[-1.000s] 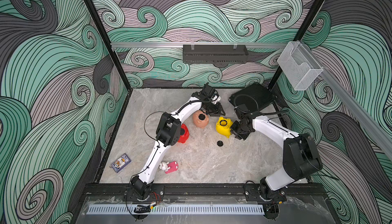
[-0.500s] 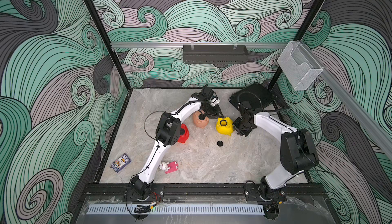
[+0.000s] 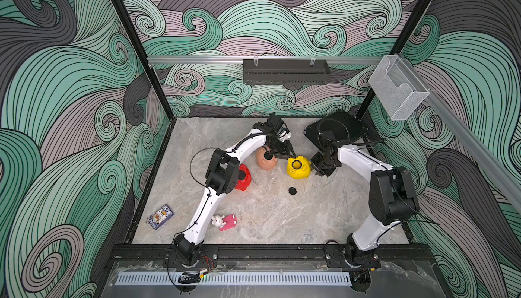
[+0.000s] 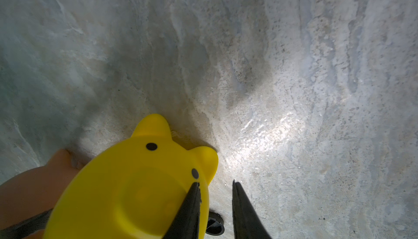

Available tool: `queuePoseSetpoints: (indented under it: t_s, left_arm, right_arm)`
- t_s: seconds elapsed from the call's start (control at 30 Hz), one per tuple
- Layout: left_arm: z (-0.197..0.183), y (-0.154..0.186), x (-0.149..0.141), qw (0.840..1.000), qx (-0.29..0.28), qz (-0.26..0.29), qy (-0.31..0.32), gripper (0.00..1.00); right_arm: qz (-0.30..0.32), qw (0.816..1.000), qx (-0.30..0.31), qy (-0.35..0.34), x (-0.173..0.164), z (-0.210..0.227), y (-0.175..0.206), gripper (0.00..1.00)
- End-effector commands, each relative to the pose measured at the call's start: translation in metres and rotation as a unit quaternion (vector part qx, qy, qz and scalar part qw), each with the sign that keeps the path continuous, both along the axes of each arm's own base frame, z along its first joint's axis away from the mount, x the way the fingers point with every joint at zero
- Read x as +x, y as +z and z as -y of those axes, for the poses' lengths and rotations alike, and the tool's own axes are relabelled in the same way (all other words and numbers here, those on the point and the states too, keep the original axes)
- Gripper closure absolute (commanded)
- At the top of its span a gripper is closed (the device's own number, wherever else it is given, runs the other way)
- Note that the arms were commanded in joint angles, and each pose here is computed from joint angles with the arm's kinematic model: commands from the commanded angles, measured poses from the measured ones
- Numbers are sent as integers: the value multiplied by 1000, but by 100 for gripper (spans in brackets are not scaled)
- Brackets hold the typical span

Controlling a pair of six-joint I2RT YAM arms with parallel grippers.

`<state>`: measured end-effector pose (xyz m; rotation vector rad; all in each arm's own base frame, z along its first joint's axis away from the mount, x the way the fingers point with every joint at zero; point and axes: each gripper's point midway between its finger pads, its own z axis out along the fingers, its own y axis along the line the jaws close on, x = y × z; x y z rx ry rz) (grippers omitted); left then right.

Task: Close piggy banks
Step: Adjust the piggy bank at the center of the board.

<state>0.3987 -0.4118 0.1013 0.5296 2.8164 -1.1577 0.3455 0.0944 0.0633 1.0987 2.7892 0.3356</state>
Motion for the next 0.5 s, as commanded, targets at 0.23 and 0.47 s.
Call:
queuePoseSetpoints:
  t_s: [0.23, 0.47]
  left_arm:
    - [-22, 16, -2, 999, 39, 17, 7, 58]
    - [-37, 20, 7, 998, 53, 24, 27, 55]
  right_arm:
    - [7, 1000, 10, 8, 24, -6, 2, 72]
    - [13, 1000, 12, 18, 35, -10, 3, 73]
